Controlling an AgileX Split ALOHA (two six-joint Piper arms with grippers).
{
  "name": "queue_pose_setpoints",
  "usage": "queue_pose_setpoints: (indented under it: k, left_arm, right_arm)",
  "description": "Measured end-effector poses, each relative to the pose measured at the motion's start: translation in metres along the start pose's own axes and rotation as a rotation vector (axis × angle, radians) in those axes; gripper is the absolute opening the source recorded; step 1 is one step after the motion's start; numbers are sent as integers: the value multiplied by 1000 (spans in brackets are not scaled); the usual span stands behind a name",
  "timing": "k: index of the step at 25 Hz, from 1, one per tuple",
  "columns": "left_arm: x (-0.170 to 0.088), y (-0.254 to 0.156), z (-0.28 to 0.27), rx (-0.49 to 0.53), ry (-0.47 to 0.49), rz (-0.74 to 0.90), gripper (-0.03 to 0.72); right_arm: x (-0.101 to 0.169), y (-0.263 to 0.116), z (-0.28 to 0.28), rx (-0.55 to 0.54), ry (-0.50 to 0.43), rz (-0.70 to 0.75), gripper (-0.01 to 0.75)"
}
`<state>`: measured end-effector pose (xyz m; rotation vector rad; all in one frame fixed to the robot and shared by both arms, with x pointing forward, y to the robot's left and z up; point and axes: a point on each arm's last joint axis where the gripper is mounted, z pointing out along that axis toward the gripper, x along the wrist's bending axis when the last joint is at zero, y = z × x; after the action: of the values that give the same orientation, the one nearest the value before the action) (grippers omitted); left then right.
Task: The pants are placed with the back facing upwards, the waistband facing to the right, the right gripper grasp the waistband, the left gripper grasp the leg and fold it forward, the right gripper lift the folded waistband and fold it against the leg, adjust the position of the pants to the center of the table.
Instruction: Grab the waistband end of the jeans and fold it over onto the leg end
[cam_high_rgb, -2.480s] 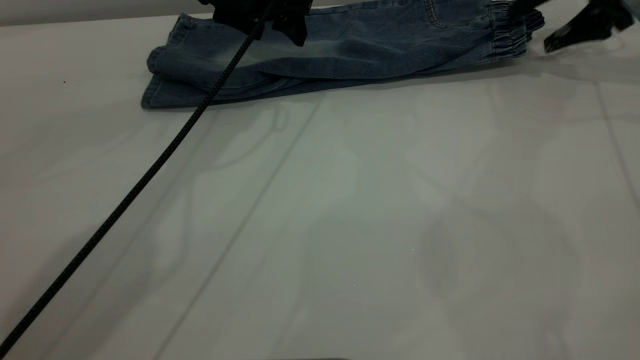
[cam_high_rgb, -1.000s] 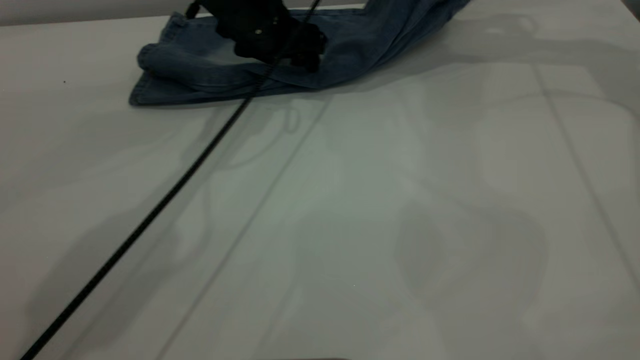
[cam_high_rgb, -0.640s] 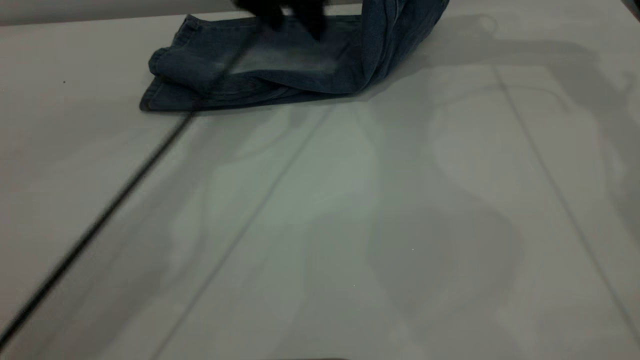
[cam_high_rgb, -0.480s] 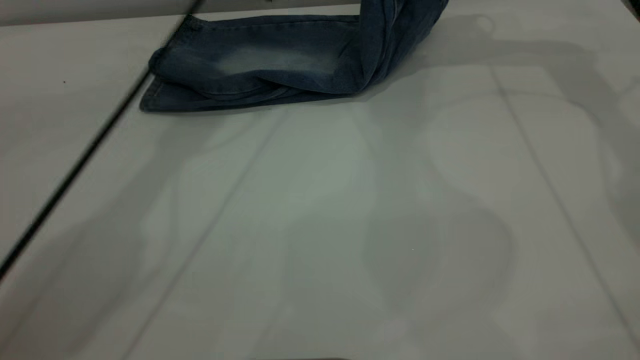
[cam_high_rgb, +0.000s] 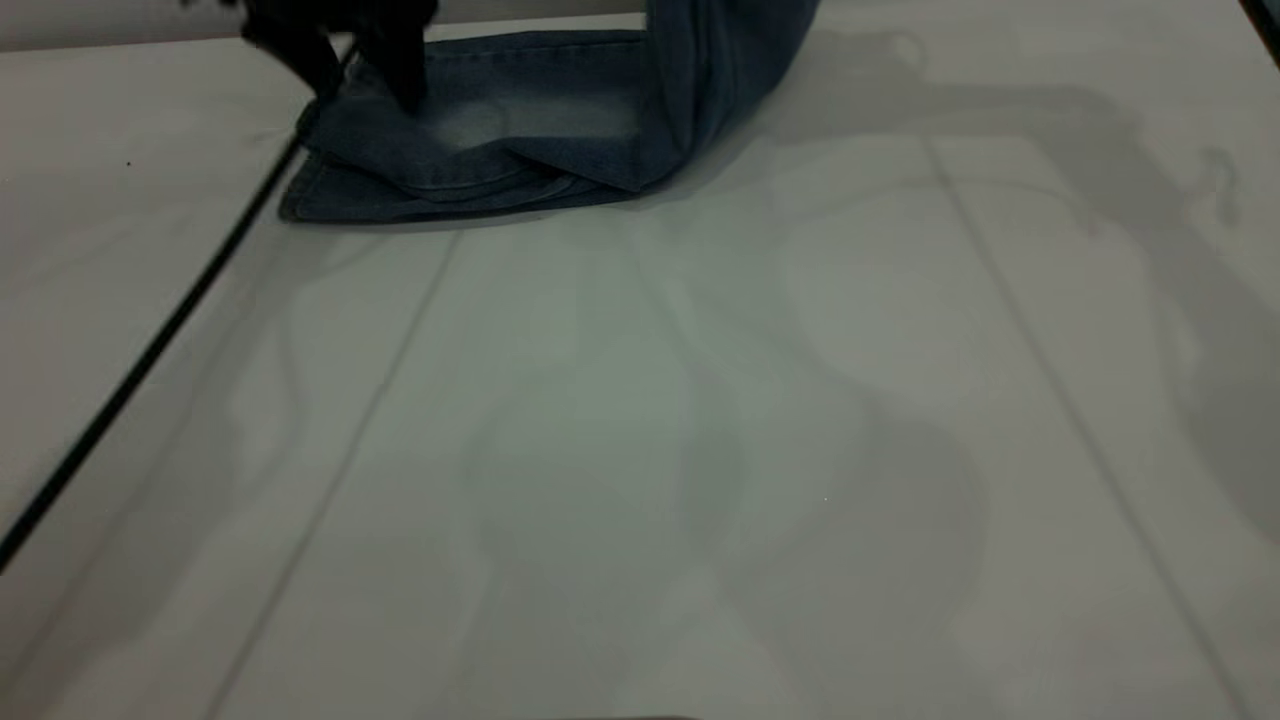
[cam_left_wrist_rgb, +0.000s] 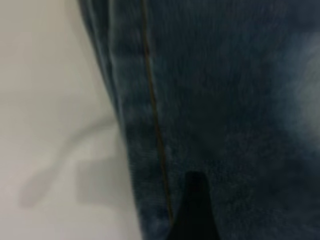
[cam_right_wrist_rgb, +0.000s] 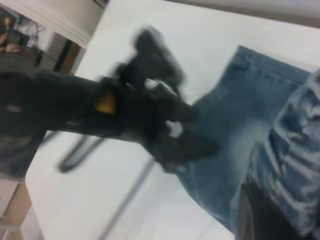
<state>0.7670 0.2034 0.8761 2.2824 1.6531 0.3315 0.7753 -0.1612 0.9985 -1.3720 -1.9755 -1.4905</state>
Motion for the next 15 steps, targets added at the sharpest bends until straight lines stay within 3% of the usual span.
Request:
queue_pose_setpoints:
  k: [9,15]
  left_arm:
    - [-1,-9,19,38,-16,-24,557]
    - [4,8,-16,66,12,4,557]
  right_arm:
    - [42,-6,48,-18,42,-62,71]
    - [59,-11,72,-42,32,-109,71]
